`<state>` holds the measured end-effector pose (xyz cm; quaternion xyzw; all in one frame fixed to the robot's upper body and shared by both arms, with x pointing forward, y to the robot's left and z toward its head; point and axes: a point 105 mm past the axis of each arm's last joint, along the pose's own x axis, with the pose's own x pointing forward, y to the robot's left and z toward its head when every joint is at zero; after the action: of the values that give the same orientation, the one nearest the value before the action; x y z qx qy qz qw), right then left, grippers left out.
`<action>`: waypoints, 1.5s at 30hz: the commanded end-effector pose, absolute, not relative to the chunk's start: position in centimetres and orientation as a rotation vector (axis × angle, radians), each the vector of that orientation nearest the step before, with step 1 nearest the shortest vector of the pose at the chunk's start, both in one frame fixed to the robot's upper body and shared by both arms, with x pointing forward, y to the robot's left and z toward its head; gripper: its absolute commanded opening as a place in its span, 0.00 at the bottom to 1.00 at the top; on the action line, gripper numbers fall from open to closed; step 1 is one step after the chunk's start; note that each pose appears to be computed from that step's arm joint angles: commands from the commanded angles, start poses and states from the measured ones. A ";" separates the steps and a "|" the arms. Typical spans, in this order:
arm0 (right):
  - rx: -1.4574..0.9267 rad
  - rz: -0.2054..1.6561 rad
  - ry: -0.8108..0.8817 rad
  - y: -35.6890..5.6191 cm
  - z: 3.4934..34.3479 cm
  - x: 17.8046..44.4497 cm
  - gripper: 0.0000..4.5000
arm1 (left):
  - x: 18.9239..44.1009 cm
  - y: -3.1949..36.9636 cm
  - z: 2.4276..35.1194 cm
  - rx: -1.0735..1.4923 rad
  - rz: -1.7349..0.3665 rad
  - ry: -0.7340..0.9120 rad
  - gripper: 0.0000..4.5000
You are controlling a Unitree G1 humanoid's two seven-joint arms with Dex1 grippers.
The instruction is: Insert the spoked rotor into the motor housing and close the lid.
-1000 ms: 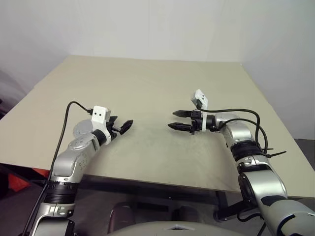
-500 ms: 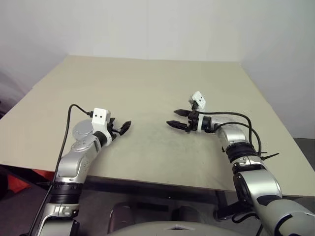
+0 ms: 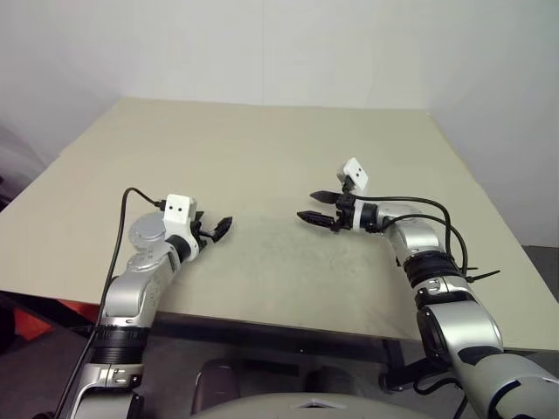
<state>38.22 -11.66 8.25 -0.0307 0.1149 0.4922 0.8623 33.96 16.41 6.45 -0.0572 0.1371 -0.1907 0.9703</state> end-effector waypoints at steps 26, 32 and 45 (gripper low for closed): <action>-0.220 1.040 0.242 -13.8 8.6 39.2 0.94 | 34.8 17.1 10.4 -0.065 -0.415 0.146 0.99; -0.225 1.040 0.239 -13.0 8.1 39.1 0.94 | 35.1 16.2 10.4 -0.065 -0.425 0.130 0.99; -0.237 1.052 0.259 -12.9 8.0 39.0 0.94 | 34.5 16.5 9.8 -0.065 -0.440 0.157 0.99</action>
<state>38.52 -13.31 6.38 -0.0960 0.1458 0.4927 0.8525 34.34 16.36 8.55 -0.0402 0.0990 -0.2161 0.9705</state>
